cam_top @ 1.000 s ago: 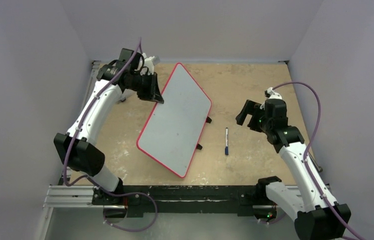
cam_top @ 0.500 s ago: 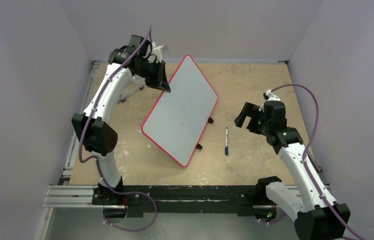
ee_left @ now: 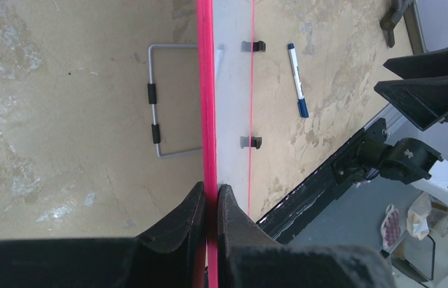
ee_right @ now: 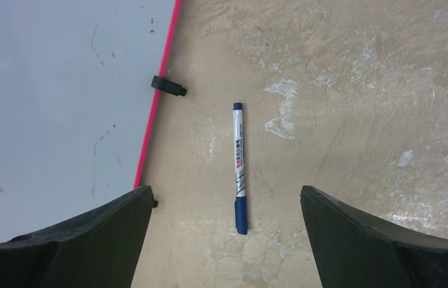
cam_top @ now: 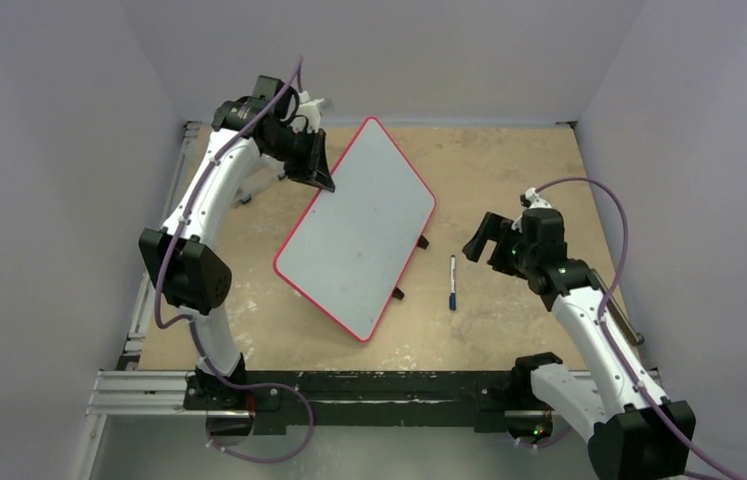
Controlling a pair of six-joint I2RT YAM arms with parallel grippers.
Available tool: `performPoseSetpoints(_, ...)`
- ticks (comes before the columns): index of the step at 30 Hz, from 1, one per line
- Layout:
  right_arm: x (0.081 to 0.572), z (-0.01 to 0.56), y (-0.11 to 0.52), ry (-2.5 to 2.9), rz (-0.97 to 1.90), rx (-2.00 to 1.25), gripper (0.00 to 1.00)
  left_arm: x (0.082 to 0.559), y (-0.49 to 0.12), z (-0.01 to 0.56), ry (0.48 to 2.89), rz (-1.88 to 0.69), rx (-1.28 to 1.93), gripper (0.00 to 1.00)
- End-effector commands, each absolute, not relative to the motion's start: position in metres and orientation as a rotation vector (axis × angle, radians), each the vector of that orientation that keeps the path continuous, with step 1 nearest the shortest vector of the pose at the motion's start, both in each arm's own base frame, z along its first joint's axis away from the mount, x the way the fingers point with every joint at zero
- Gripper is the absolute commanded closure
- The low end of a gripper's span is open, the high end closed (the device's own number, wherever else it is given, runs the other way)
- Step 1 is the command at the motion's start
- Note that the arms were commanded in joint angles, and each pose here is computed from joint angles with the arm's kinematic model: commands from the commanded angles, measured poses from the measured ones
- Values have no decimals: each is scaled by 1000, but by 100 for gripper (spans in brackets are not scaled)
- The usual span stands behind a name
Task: Write a sentence on the whiteboard
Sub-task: Move the whiteboard to the center of the board.
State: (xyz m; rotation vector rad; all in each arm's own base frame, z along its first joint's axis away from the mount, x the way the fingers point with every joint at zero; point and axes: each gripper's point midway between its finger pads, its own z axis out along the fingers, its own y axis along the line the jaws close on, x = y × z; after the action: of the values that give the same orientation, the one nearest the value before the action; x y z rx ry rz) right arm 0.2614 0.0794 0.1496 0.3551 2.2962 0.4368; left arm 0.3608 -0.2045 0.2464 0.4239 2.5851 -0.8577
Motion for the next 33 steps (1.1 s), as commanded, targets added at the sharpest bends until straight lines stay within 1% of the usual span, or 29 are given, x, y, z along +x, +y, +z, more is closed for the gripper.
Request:
performPoseSetpoints(1, 270, 147, 90, 2281, 502, 349, 7, 360, -211, 247, 2560, -877, 557, 100)
performPoseSetpoints(4, 269, 136, 92, 2314, 507, 354, 10, 364, -216, 244, 2554, -902, 589, 100)
performPoseSetpoints(12, 268, 113, 92, 2372, 494, 369, 11, 376, -216, 216, 2607, -878, 561, 98)
performPoseSetpoints(16, 269, 108, 94, 2386, 501, 361, 16, 381, -214, 211, 2596, -842, 533, 93)
performPoseSetpoints(21, 268, 99, 97, 2420, 492, 350, 20, 385, -209, 215, 2584, -795, 526, 82)
performPoseSetpoints(24, 267, 92, 101, 2444, 475, 333, 23, 386, -207, 220, 2567, -774, 527, 78)
performPoseSetpoints(26, 267, 86, 105, 2465, 451, 320, 24, 386, -206, 224, 2558, -762, 526, 73)
performPoseSetpoints(33, 275, 72, 113, 2533, 354, 286, 27, 386, -202, 238, 2521, -728, 524, 64)
